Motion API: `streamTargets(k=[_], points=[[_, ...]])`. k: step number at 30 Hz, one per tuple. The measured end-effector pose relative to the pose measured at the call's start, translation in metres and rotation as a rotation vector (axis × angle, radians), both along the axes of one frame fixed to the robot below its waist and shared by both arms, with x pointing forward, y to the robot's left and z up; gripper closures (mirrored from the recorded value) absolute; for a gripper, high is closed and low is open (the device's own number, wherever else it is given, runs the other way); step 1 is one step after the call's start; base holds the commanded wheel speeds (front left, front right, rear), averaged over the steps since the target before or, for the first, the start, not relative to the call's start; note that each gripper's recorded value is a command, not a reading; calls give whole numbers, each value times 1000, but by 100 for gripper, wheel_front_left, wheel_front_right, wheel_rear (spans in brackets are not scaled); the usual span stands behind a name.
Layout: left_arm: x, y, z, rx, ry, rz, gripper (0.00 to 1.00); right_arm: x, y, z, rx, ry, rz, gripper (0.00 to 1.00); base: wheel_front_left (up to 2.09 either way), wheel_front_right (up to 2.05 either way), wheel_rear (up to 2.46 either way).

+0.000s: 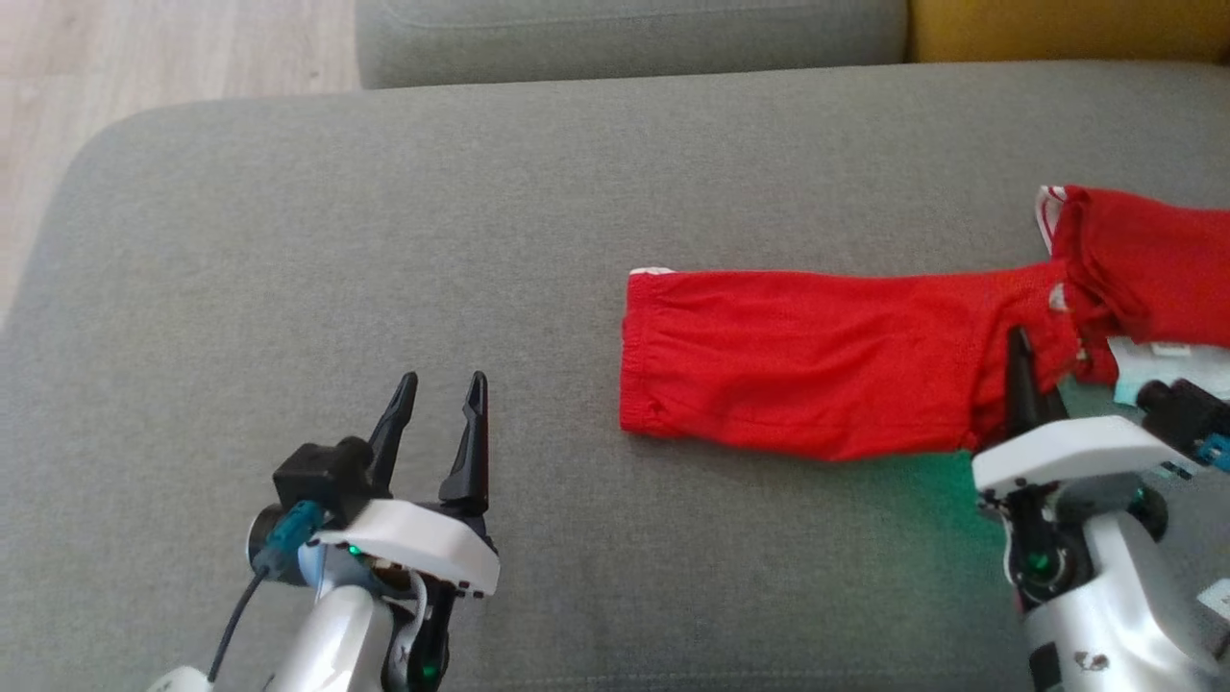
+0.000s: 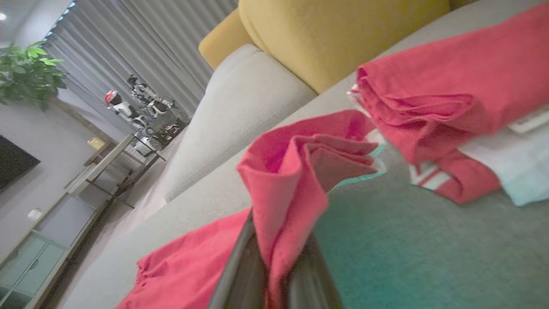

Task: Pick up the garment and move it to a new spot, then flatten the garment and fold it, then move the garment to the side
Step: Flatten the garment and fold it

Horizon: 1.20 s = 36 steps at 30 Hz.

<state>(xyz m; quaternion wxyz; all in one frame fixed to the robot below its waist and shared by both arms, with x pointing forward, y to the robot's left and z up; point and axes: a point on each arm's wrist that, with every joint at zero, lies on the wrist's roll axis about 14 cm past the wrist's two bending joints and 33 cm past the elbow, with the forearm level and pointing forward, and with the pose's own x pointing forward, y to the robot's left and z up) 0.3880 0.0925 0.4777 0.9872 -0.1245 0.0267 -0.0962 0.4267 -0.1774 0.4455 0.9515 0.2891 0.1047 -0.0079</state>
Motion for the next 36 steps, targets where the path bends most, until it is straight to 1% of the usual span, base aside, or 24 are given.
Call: streamTargets(k=[1,6,10,16,21,27,34,35,36], points=[[0,0,0,0,0,0,0,0,0,0,0,0,0,100,0,0,0],[-6,9,6,1,-16,27,0,5,42,21,7,-64,119,100,0,0,0],[-17,18,0,-1,3,55,0,6,75,36,25,-106,215,100,0,0,0],[-22,29,0,-5,7,92,0,-1,126,44,42,-129,367,100,0,0,0],[-25,37,-3,-4,14,116,0,-12,160,37,36,-107,477,100,0,0,0],[-27,43,-8,-4,31,134,0,-21,180,13,17,-38,550,100,0,0,0],[-28,47,-17,-3,60,154,0,-17,201,2,-24,-22,624,100,0,0,0],[-28,48,-18,-3,64,156,0,-17,203,-1,-26,-19,627,0,0,0,0],[-28,48,-19,-2,68,157,0,-18,204,-3,-28,-14,633,0,0,0,0]])
